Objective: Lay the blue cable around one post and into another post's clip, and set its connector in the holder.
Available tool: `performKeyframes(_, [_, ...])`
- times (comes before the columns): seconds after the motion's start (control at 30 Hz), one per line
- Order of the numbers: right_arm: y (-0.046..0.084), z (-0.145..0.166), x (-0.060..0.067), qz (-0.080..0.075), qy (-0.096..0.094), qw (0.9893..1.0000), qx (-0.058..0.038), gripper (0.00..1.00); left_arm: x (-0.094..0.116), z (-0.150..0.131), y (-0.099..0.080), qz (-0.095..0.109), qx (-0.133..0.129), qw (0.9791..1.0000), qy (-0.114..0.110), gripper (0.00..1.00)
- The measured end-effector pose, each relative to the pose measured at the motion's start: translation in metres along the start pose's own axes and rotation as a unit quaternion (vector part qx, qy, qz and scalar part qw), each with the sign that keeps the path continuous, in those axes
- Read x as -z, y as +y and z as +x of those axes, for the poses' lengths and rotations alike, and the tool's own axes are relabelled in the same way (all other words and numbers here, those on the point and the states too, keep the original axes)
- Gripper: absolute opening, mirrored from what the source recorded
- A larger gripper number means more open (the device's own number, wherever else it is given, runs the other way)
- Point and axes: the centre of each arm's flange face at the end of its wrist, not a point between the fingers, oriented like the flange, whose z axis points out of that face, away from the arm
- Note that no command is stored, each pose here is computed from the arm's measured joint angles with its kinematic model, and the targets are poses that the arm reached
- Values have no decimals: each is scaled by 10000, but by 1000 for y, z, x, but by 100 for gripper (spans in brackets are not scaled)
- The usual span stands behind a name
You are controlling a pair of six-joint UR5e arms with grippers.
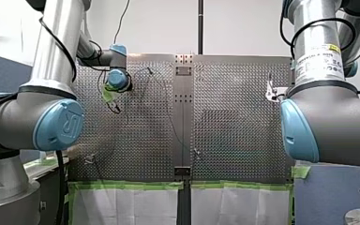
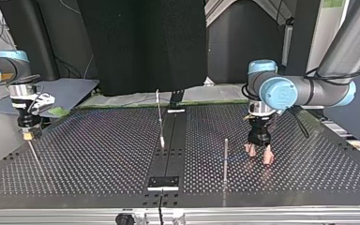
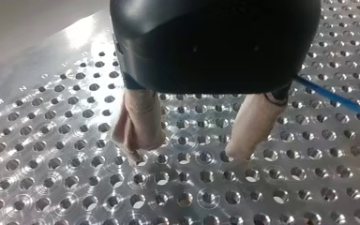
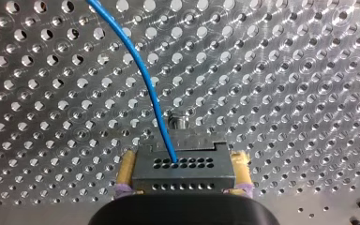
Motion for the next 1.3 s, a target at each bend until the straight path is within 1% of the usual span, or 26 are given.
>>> performKeyframes(0.33, [0, 0, 0, -22, 6, 10000, -6, 0, -1, -1, 0, 14, 1, 10000, 2, 100])
performKeyframes(0.37, [0, 0, 0, -24, 6, 10000, -6, 11, -1, -1, 0, 15, 2, 10000, 2, 100])
performKeyframes(0.4, [0, 0, 0, -27, 7, 10000, -7, 11, -1, -1, 0, 17, 2, 10000, 0, 100])
performKeyframes(0.47, [-1, 0, -1, -37, 7, 10000, -7, 24, -1, -1, 0, 16, 2, 10000, 1, 100])
performKeyframes(0.5, [-1, 0, -1, -40, 7, 10000, -8, 24, -1, -1, 0, 15, 1, 10000, 2, 100])
performKeyframes(0.53, [-1, 0, -1, -41, 7, 10000, -8, 37, -1, -1, 0, 14, 1, 10000, 1, 100])
performKeyframes(0.57, [-1, 0, 0, -44, 2, 10000, -10, 41, -1, -1, 0, 15, 2, 10000, 1, 100])
performKeyframes(0.6, [4, 0, 0, -53, -2, 10000, -9, 41, -1, -1, 0, 17, 2, 10000, -1, 100])
performKeyframes(0.63, [7, 0, 0, -66, 1, 10000, -7, 61, -1, -1, 0, 18, 2, 10000, -1, 100])
performKeyframes(0.67, [7, 0, 1, -69, -5, 10000, -8, 71, -1, -1, 0, 18, 3, 10000, -2, 100])
performKeyframes(0.7, [7, 0, 1, -65, -6, 10000, -8, 71, -1, -1, 0, 19, 3, 10000, -2, 100])
performKeyframes(0.73, [8, 0, 1, -72, -9, 10000, -9, 81, -1, -1, 0, 20, 3, 10000, -4, 100])
performKeyframes(0.77, [8, -1, 1, -73, -15, 10000, -11, 97, -1, -1, 0, 20, 3, 10000, -5, 100])
performKeyframes(0.8, [8, -1, 1, -73, -18, 10000, -12, 97, -1, -1, 0, 21, 3, 10000, -6, 100])
performKeyframes(0.83, [8, -1, 1, -74, -21, 10000, -14, 100, -1, -1, 0, 21, 3, 10000, -7, 100])
performKeyframes(1.3, [8, -1, 1, -73, -20, 10000, -13, 100, -1, -1, 1, 26, 2, 10000, 6, 100])
